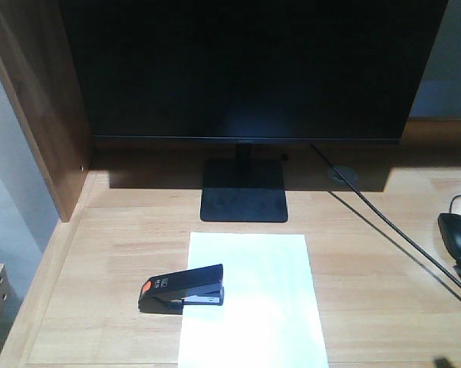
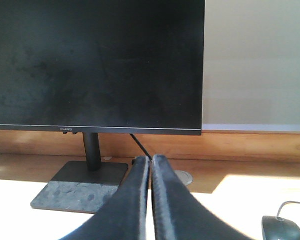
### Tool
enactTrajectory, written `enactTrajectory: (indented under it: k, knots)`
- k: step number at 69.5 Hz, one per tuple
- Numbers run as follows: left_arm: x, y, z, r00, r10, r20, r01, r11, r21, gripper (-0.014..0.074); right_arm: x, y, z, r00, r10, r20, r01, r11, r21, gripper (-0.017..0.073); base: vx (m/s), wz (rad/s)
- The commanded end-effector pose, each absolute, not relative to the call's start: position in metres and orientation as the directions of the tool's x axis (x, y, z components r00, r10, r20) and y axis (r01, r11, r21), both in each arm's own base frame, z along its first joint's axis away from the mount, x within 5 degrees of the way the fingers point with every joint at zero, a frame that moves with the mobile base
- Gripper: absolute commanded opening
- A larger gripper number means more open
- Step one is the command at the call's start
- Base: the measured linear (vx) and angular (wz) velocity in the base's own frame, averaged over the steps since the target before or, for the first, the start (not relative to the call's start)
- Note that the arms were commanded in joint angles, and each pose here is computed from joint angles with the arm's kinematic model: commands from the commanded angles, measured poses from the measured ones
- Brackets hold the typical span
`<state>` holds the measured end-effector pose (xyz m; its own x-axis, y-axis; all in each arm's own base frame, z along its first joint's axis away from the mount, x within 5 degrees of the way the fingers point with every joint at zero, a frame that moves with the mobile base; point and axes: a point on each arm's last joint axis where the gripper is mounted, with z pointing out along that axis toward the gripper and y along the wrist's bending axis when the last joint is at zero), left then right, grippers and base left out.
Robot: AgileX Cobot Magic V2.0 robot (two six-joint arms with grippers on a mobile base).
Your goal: Grab stapler and paper to desk for stapling
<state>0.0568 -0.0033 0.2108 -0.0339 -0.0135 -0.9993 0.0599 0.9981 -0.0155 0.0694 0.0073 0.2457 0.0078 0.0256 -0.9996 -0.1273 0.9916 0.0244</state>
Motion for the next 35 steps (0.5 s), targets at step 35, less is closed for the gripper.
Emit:
enactTrajectory:
  k: [35]
  knots:
    - [0.056,-0.001,0.194,-0.013,-0.072,-0.997,0.018,0.997,-0.073,-0.0006,0.069,0.009,0.256,0.039,0.02,-0.999,-0.15,0.989,0.014,-0.0006,0.0,0.0]
